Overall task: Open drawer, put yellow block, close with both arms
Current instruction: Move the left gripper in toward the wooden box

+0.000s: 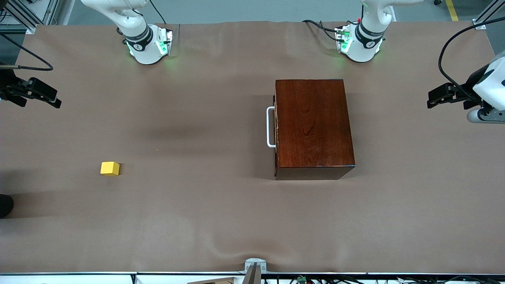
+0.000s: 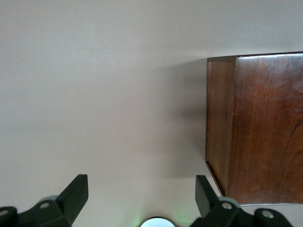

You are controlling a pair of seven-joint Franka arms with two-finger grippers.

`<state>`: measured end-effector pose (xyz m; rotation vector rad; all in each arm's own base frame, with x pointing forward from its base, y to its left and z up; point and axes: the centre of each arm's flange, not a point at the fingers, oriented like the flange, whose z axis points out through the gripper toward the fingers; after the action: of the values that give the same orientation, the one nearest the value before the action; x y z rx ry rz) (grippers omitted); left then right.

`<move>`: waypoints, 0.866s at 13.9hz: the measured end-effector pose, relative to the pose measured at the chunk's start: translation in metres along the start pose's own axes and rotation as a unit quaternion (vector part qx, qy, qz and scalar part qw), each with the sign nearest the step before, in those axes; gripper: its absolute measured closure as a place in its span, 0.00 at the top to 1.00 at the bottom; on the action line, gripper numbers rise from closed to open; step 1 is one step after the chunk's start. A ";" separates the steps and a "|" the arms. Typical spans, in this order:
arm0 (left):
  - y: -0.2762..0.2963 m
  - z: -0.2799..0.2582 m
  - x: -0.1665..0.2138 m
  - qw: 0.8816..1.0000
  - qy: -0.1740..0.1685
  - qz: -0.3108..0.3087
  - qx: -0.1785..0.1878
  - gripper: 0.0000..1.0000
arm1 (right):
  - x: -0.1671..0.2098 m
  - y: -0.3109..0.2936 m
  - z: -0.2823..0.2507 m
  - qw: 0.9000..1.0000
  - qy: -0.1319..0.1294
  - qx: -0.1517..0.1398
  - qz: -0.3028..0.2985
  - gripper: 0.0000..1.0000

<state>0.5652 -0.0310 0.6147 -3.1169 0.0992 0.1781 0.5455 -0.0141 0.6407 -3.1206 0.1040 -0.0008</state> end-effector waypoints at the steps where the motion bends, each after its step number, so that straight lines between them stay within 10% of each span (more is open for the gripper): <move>1: 0.000 0.000 0.000 1.000 0.000 0.000 0.000 1.00 | 0.000 0.000 0.000 1.000 0.000 0.000 0.000 1.00; 12: 0.064 0.011 0.011 1.000 -0.008 -0.029 0.006 1.00 | 0.000 0.000 0.000 1.000 0.000 0.000 0.000 1.00</move>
<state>0.5710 -0.0954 0.6012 -3.1022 0.0086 0.2006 0.5456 -0.0138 0.6408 -3.1206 0.1031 -0.0017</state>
